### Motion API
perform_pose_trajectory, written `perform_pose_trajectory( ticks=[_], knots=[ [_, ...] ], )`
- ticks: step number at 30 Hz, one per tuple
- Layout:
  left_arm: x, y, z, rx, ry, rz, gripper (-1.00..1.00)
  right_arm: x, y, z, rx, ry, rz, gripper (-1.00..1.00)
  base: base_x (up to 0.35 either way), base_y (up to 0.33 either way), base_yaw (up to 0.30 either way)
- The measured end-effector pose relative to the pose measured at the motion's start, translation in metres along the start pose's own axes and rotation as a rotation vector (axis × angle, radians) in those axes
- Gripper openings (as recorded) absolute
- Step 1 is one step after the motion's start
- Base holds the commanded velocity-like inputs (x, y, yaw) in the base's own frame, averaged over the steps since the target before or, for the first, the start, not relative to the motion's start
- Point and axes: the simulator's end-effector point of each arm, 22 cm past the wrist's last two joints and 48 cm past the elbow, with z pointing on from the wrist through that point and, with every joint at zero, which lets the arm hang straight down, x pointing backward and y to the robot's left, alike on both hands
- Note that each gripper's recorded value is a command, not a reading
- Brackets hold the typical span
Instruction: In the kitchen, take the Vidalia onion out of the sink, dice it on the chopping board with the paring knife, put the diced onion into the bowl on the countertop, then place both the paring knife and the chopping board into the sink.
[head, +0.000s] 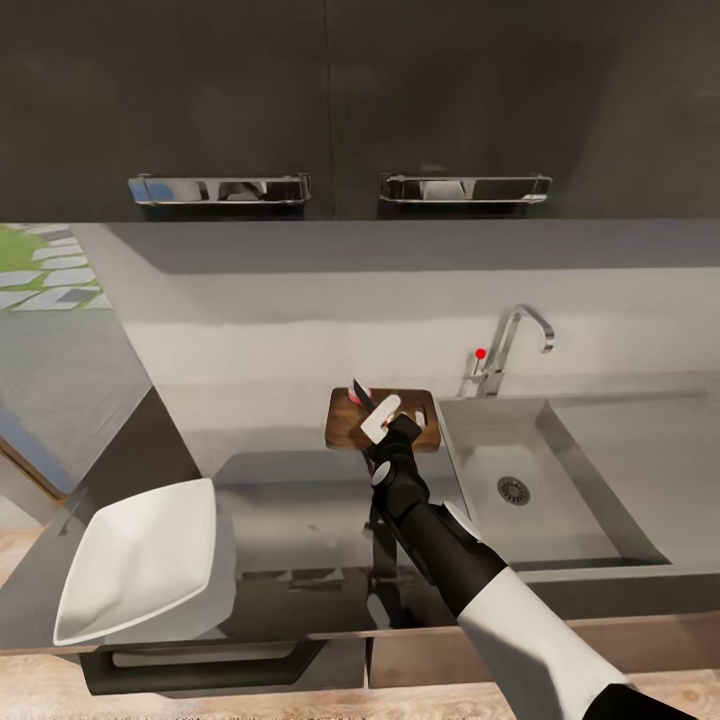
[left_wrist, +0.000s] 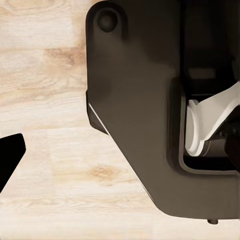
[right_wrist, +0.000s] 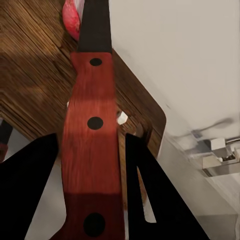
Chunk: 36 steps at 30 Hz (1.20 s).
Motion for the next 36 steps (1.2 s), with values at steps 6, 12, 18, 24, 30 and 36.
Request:
perform_pose_trajectory(
  ticks=[6,12,18,24,30,36],
  knots=[
    [0.003,0.000,-0.002,0.001,0.010,0.000,1.00,0.004,0.004,0.003,-0.007,0.007,0.000,-1.00,0.000,0.000,0.000],
    [0.006,0.000,-0.003,0.002,0.020,0.001,1.00,0.008,0.009,0.006,-0.015,0.014,-0.001,-1.00,0.000,0.000,0.000],
    [0.008,0.000,-0.005,0.001,0.030,0.001,1.00,0.012,0.014,0.009,-0.024,0.020,-0.002,-1.00,0.000,0.000,0.000],
    [0.011,0.000,-0.006,0.001,0.036,0.002,1.00,0.012,0.014,0.009,-0.023,0.021,-0.002,-1.00,0.000,0.000,0.000],
    [0.011,0.000,-0.006,0.001,0.036,0.002,1.00,0.012,0.014,0.009,-0.023,0.021,-0.002,-1.00,0.000,0.000,0.000],
    [0.011,0.000,-0.006,0.002,0.036,0.003,1.00,0.001,-0.002,0.006,-0.040,0.000,0.132,-1.00,0.000,0.000,0.000]
  ],
)
